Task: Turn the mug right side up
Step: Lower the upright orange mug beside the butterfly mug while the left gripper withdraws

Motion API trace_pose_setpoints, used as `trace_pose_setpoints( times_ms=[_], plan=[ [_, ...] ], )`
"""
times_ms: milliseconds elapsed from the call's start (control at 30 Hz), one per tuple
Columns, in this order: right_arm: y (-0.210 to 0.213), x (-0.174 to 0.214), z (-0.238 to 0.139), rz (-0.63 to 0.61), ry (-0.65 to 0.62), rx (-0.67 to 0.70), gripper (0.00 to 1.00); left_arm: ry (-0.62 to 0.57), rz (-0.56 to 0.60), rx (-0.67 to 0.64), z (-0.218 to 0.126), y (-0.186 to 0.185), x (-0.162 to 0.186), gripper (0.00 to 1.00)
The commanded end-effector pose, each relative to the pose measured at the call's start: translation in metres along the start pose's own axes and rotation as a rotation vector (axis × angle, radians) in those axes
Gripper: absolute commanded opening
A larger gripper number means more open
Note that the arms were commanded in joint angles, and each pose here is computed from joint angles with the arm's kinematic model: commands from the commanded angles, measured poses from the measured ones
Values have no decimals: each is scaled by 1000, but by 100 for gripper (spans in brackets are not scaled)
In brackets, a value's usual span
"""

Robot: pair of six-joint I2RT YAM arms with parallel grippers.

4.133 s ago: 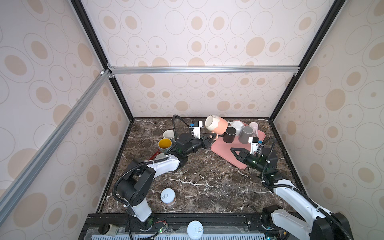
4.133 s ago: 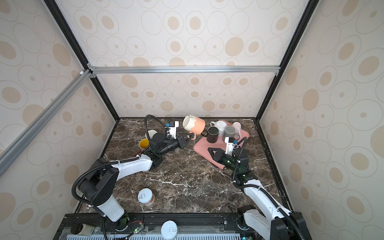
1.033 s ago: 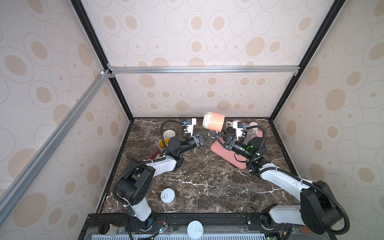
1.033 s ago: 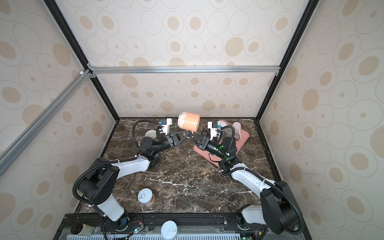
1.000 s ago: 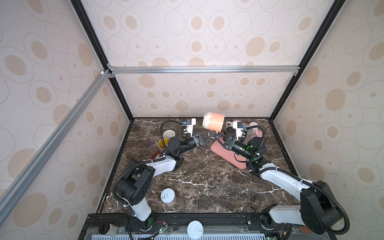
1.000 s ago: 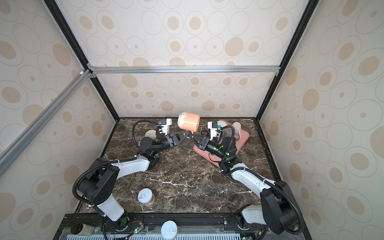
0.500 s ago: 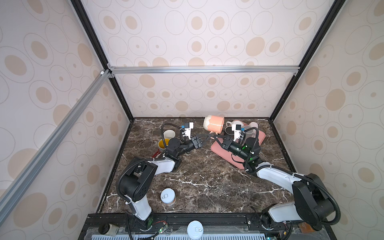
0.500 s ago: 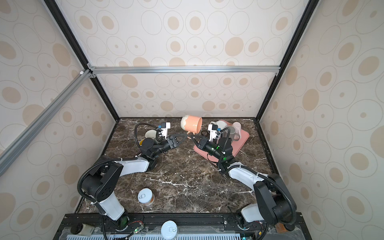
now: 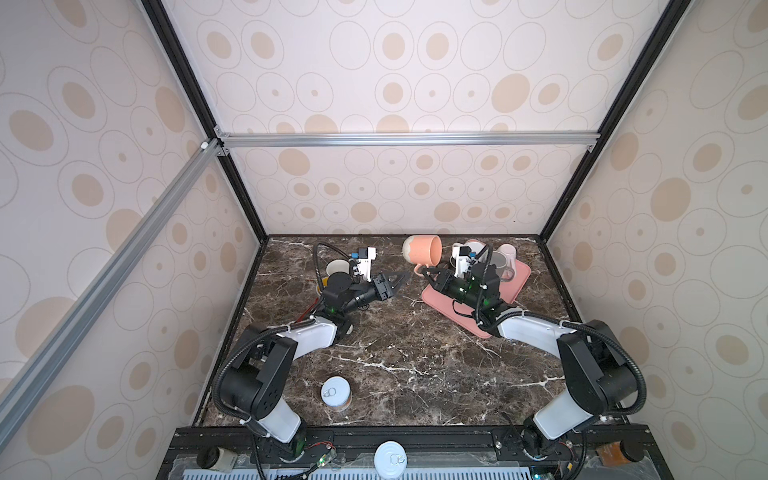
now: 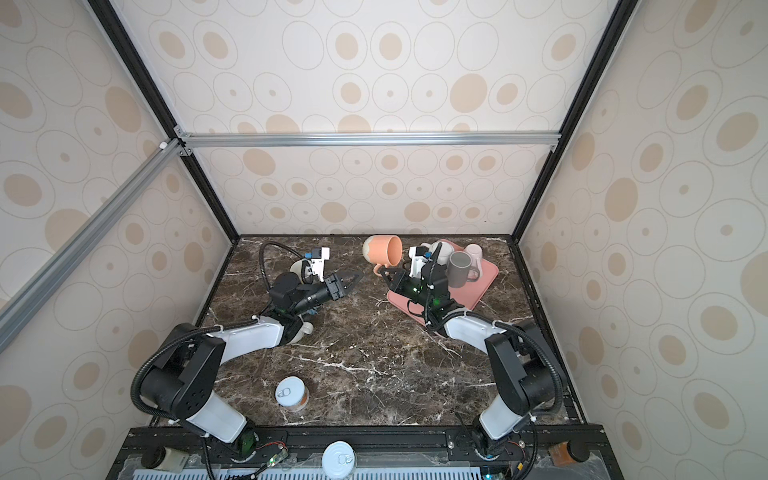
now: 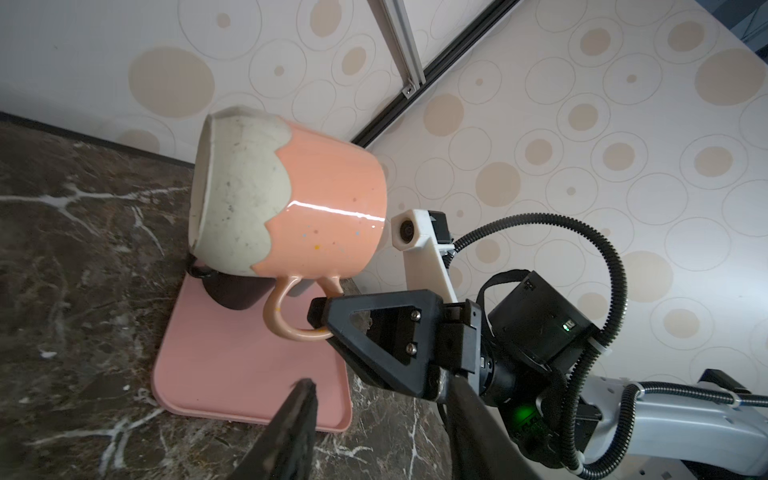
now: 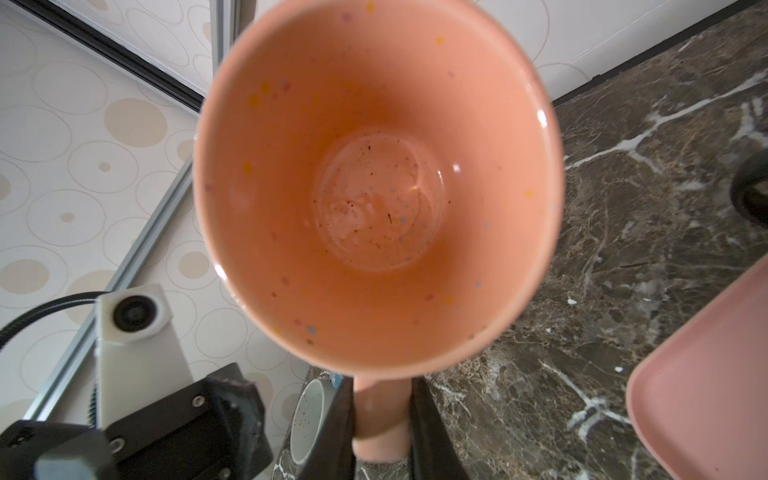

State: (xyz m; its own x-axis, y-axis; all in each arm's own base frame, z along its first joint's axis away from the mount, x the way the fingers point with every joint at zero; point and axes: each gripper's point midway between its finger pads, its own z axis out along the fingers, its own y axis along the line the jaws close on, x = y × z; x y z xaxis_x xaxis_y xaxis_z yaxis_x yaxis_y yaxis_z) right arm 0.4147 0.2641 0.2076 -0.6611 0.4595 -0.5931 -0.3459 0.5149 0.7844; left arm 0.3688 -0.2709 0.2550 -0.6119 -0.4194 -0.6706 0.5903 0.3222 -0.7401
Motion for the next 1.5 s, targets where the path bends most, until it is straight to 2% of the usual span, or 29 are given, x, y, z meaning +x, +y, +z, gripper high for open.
trace_pose_setpoints(
  times_ms=[0,167,400,533,900,1067,1200,1467],
  plan=[
    [20,-22,19,-117,-21,-62,0,-14,112,-81,-12,5,-14,51],
    [2,-11,55,-146,65,-19,0,-53,183,-163,-32,10,-35,51],
    [-14,18,103,-321,223,101,0,-100,235,-243,-59,15,-57,52],
    [-21,32,121,-380,288,147,0,-124,244,-268,-72,16,-64,52],
    [-30,57,148,-578,405,236,0,-136,287,-319,-93,14,-73,53],
    [-26,64,161,-632,421,223,0,-134,287,-328,-100,15,-70,54],
    [-17,74,173,-728,469,210,0,-134,288,-330,-103,16,-70,54],
    [-18,90,178,-866,537,285,0,-133,278,-337,-109,22,-65,55]
  ],
)
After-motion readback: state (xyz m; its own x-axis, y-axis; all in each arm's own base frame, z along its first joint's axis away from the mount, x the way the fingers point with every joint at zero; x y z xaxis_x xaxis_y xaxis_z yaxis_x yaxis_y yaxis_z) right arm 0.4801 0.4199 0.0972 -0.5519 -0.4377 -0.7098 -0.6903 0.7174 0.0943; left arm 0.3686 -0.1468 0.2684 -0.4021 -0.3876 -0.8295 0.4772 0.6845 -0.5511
